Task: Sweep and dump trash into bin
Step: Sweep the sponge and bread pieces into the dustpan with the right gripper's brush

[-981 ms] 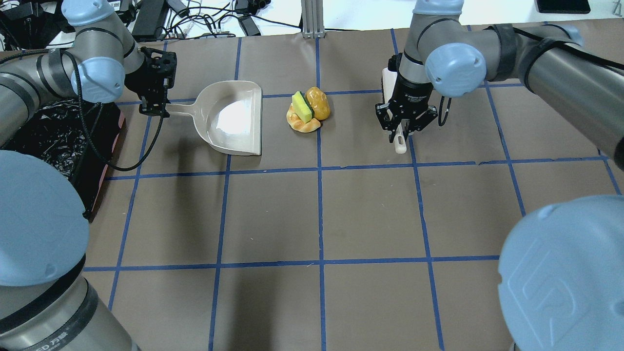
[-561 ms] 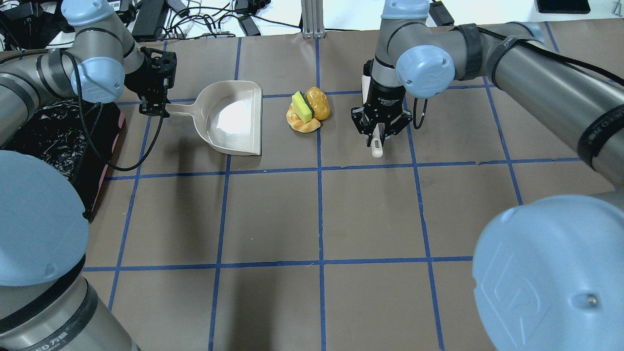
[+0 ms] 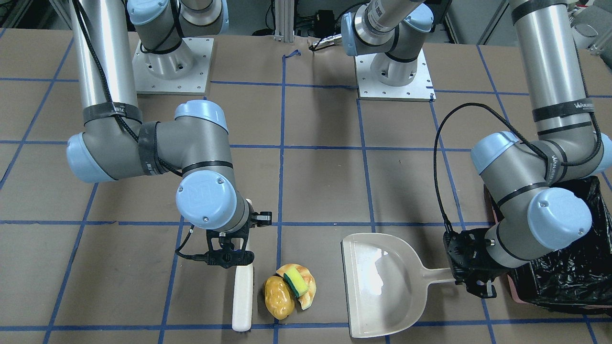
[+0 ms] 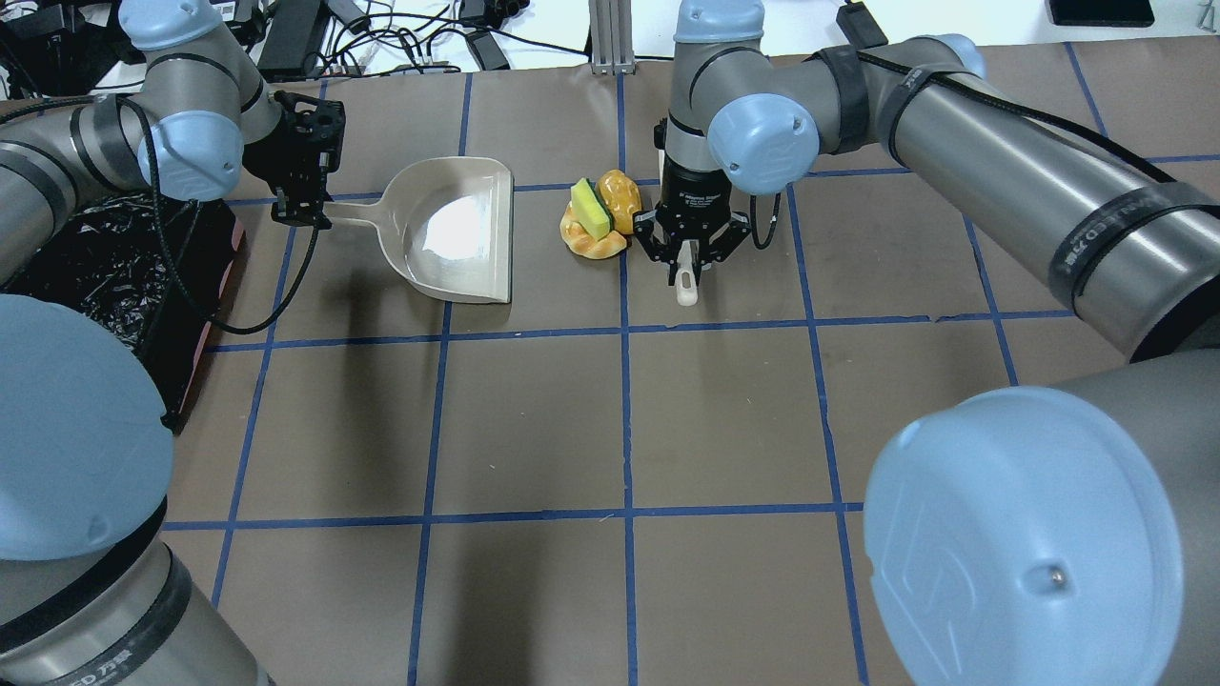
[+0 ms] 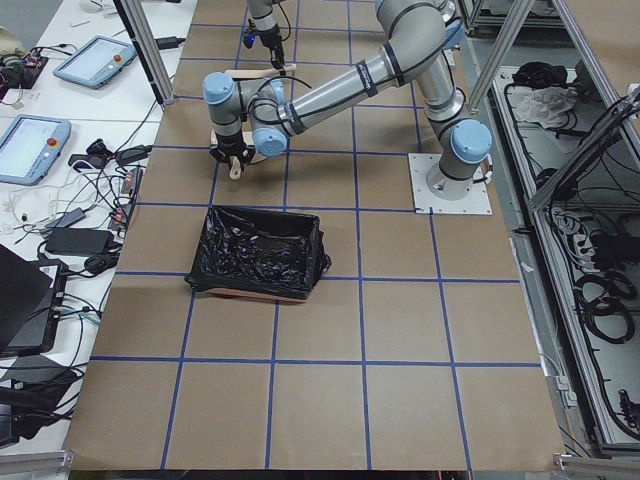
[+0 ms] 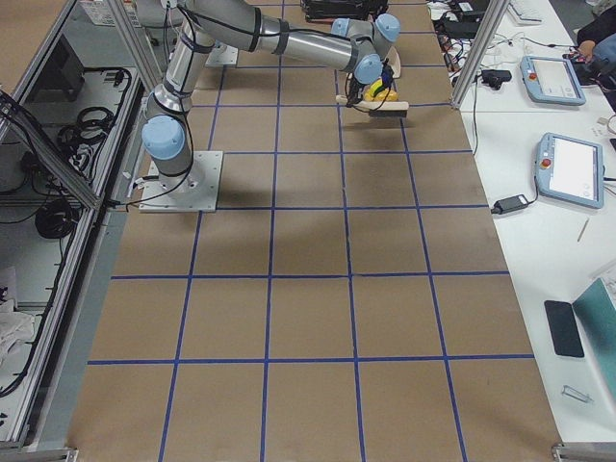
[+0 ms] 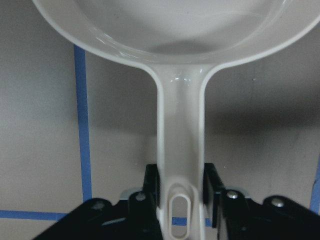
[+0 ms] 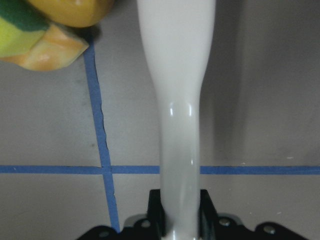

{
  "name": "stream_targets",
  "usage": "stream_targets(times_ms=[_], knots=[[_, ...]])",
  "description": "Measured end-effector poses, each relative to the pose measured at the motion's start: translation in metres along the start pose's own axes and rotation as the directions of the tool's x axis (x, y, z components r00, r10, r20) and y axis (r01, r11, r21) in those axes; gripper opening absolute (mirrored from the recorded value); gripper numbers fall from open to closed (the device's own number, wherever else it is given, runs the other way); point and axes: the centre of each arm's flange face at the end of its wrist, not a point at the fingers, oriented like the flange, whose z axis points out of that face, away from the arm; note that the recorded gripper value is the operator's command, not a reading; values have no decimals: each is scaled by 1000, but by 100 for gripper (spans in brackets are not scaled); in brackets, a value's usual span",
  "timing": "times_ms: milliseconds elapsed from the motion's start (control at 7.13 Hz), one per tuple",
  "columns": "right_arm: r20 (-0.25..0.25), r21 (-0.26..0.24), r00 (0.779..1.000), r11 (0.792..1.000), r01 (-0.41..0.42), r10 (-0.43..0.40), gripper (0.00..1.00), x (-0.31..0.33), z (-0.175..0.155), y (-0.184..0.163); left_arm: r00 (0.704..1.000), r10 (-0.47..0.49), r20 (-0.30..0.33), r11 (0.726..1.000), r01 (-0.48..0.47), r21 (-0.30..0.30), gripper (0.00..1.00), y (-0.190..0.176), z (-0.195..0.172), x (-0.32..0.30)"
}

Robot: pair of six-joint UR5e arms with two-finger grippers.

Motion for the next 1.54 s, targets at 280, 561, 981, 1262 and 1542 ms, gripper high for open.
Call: stream_targets(times_ms=[280, 561, 981, 1262, 1542], knots=[[6, -7, 1000, 1000, -12, 12, 0, -22, 8, 6, 1000, 0, -1, 1000, 0, 0, 12, 0, 0, 0], [32, -11, 999, 1000, -23, 23, 0, -52, 13, 15, 1000, -1, -1, 1000, 1, 0, 12, 0, 1, 0], [55, -1, 998, 1000, -28, 28, 0, -106, 23, 23, 1000, -1, -3, 1000, 1, -1, 12, -1, 2, 0], [79, 10, 996, 999, -30, 29, 0, -127, 26, 27, 1000, -1, -3, 1000, 1, -1, 12, -1, 2, 0], [109, 17, 993, 999, -42, 40, 0, -153, 27, 28, 1000, 0, -2, 1000, 0, 0, 12, -1, 1, 0]])
